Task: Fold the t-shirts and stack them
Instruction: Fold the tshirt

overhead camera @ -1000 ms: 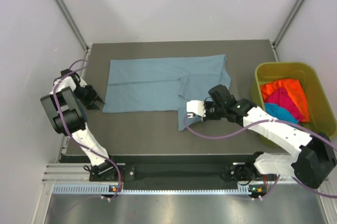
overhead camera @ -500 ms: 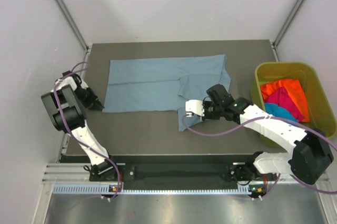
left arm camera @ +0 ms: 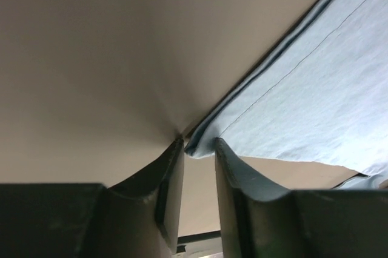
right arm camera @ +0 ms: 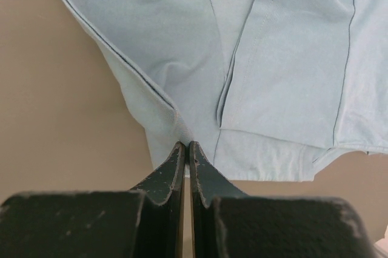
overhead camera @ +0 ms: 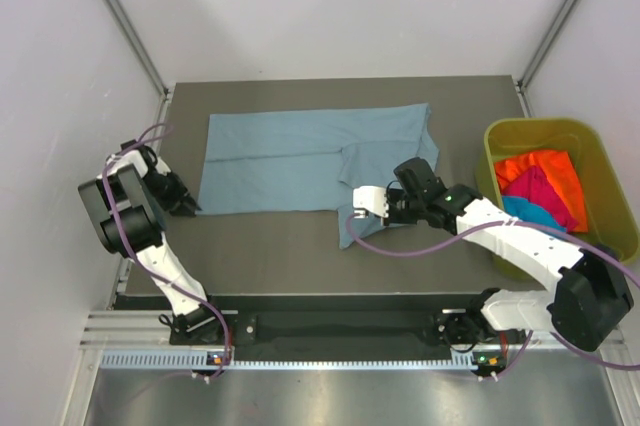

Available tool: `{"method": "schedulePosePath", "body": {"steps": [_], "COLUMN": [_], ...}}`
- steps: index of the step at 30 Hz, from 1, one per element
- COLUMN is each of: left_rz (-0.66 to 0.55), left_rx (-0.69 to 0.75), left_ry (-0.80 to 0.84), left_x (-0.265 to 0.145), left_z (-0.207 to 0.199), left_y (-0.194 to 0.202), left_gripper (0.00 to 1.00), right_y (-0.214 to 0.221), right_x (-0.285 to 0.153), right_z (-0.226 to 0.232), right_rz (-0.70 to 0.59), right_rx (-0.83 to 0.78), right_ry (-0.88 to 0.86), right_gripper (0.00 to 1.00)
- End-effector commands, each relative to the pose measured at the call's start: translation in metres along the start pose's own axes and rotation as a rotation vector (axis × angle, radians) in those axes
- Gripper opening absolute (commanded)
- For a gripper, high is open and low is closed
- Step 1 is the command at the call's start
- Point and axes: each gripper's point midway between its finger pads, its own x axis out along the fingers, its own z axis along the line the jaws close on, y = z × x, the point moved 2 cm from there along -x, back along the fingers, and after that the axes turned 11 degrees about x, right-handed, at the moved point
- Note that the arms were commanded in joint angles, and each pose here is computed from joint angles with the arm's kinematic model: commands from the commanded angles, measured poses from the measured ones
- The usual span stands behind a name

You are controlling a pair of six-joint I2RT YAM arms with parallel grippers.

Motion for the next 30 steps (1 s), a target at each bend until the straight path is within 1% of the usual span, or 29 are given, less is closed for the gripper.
{"method": "schedulePosePath", "body": {"steps": [1,3,5,7,8,12,18,23,26,30], "left_rz": [-0.009,-0.009,-0.009,-0.020,-0.019,-0.039,-0.138,-0.209,-0.234,-0.258], "left_rx": [0.003,-0.002,-0.001,0.003,0.003,0.023,0.090,0.180,0.232,0.282], "left_ry": [0.013,0.016,0.019,0.023,0.030,0.041,0.097,0.119,0.126,0.127], "left_x": [-0.006,-0.005,-0.005,-0.007,-0.008,-0.019,-0.059,-0.087,-0.097,-0.106], "left_z": [-0.003,-0.003,-0.003,-0.005,-0.006,-0.011,-0.032,-0.051,-0.064,-0.078], "left_y": [0.008,0.007,0.006,0.002,0.003,-0.001,-0.019,-0.035,-0.040,-0.045], "left_gripper": [0.30,0.26,0.15,0.12,0.01,0.00,0.00,0.00,0.00,0.00], "right_y": [-0.014,-0.012,-0.010,-0.008,-0.006,-0.005,-0.008,-0.020,-0.030,-0.049], "right_x": [-0.007,-0.008,-0.008,-0.009,-0.010,-0.019,-0.042,-0.056,-0.062,-0.074], "right_z": [-0.016,-0.017,-0.018,-0.019,-0.020,-0.030,-0.056,-0.077,-0.091,-0.122], "right_rz": [-0.051,-0.051,-0.047,-0.049,-0.046,-0.057,-0.087,-0.112,-0.130,-0.170], "right_rx": [0.012,0.017,0.022,0.033,0.041,0.082,0.147,0.145,0.133,0.110], "right_ry": [0.052,0.055,0.061,0.067,0.073,0.118,0.216,0.270,0.306,0.399], "right_gripper": [0.00,0.00,0.00,0.00,0.00,0.00,0.00,0.00,0.00,0.00]}}
